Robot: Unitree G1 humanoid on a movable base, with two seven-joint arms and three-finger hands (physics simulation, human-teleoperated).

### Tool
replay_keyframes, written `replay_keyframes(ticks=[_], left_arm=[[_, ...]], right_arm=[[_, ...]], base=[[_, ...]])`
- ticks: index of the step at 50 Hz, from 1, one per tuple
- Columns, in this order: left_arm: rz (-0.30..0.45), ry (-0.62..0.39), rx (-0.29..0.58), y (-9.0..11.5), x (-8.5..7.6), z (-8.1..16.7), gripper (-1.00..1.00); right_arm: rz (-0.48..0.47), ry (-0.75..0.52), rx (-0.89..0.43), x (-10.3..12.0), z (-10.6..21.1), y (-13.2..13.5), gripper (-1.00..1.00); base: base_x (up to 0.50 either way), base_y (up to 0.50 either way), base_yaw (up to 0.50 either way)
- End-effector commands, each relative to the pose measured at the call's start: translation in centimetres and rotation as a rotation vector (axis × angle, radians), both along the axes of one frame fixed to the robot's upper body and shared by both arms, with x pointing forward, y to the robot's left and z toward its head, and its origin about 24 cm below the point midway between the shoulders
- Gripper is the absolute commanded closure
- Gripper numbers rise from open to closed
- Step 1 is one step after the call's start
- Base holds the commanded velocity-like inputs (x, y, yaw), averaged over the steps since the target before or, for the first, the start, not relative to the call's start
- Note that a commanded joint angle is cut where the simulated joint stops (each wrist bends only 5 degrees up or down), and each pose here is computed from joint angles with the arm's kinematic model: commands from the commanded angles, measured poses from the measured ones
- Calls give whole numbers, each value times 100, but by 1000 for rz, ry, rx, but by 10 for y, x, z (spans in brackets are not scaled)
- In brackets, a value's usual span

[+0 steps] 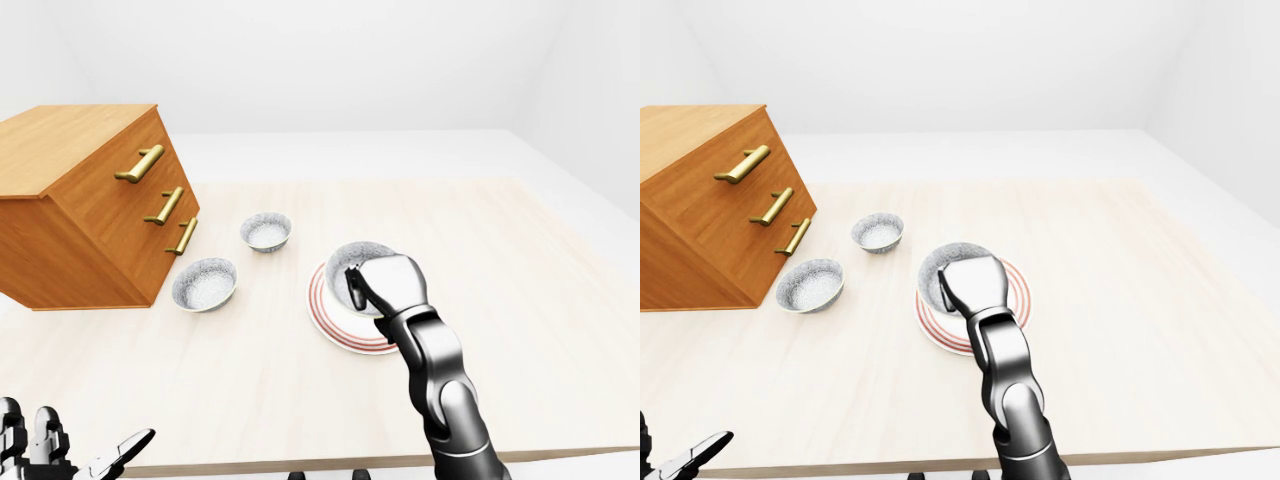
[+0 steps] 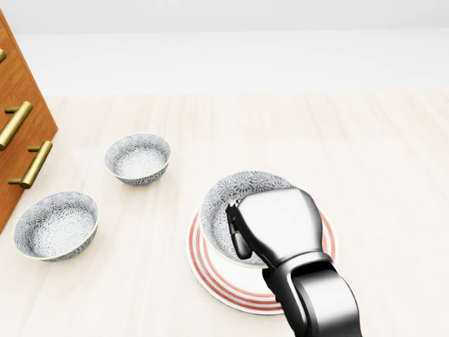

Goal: Put the bowl at the front on the plate.

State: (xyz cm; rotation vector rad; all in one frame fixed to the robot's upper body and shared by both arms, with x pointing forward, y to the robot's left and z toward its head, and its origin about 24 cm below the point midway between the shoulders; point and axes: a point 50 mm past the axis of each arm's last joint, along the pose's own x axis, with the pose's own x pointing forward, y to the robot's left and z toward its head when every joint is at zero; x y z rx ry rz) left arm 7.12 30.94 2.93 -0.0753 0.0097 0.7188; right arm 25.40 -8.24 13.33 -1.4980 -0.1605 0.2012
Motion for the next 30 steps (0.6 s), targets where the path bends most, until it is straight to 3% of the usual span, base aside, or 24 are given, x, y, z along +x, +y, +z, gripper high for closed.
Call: replay_keyframes(ticks=[1, 30], left_arm=[[0, -1, 2, 0, 0, 0, -100], [-2, -9, 13, 0, -2, 4, -100]], right_arm=[[7, -25, 12, 0, 3, 1, 100], [-46, 35, -18, 7, -16, -6, 100]], base=[[0, 0, 0], [0, 0, 0]])
